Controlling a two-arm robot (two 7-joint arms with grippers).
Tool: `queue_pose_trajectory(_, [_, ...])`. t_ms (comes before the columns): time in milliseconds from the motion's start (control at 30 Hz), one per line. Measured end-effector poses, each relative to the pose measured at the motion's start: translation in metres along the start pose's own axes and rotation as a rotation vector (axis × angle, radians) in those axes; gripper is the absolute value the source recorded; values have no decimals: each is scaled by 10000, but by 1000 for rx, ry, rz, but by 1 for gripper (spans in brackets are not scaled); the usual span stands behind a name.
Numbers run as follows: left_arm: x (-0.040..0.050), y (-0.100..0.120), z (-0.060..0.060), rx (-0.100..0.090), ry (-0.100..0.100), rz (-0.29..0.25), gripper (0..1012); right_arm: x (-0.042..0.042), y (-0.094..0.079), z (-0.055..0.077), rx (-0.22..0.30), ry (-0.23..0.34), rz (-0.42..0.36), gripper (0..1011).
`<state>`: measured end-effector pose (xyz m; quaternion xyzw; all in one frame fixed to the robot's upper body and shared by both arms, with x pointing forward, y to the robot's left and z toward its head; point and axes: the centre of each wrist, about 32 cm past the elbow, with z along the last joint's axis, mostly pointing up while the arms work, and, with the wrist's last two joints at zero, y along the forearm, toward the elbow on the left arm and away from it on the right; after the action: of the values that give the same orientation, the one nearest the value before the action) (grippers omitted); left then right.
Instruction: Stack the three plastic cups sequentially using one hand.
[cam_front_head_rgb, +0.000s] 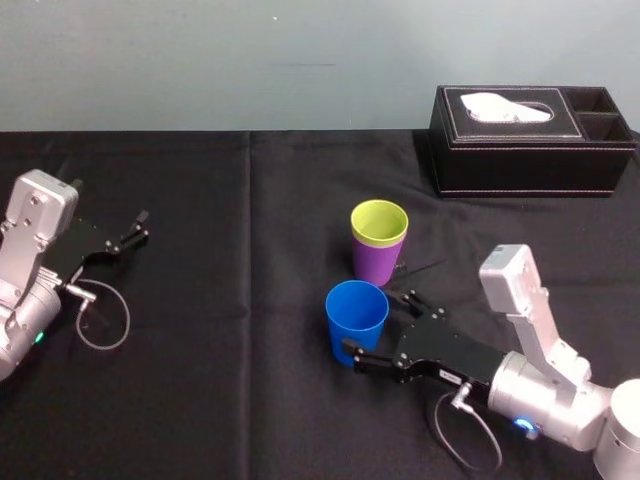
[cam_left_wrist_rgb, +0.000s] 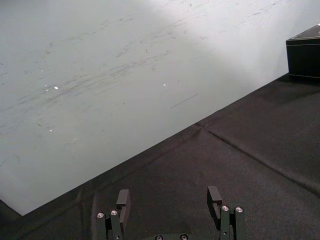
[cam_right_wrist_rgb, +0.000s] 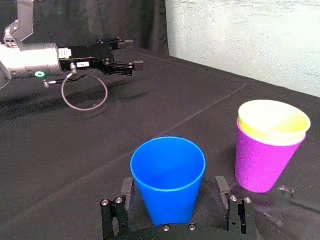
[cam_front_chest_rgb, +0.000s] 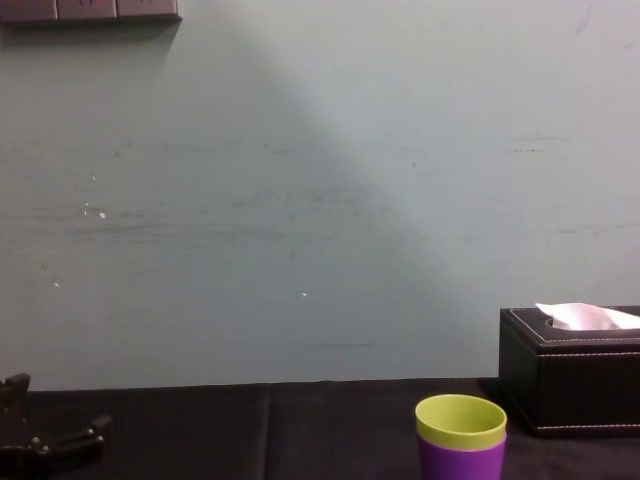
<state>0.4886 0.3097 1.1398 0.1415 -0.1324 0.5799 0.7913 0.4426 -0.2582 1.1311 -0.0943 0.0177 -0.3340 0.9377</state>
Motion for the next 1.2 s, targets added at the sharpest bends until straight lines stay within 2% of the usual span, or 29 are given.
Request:
queue_pose_trajectory(300, [0,0,0,0,0,0,1011,33,184,13,1,6,10,1003])
queue_pose_trajectory(600, [0,0,0,0,0,0,1011,31,181,10,0,7,11,1003])
queue_pose_trajectory(833, [0,0,0,0,0,0,1012,32,173,11,0,6,10,892])
queue_pose_trajectory(867, [0,0,0,0,0,0,1011,32,172,11,0,6,9,840])
queue_pose_trajectory(967, [0,0,0,0,0,0,1011,32,171,12,0,6,9,777])
queue_pose_trajectory(1200, [0,0,0,0,0,0,1011,32,168,13,1,6,8,729])
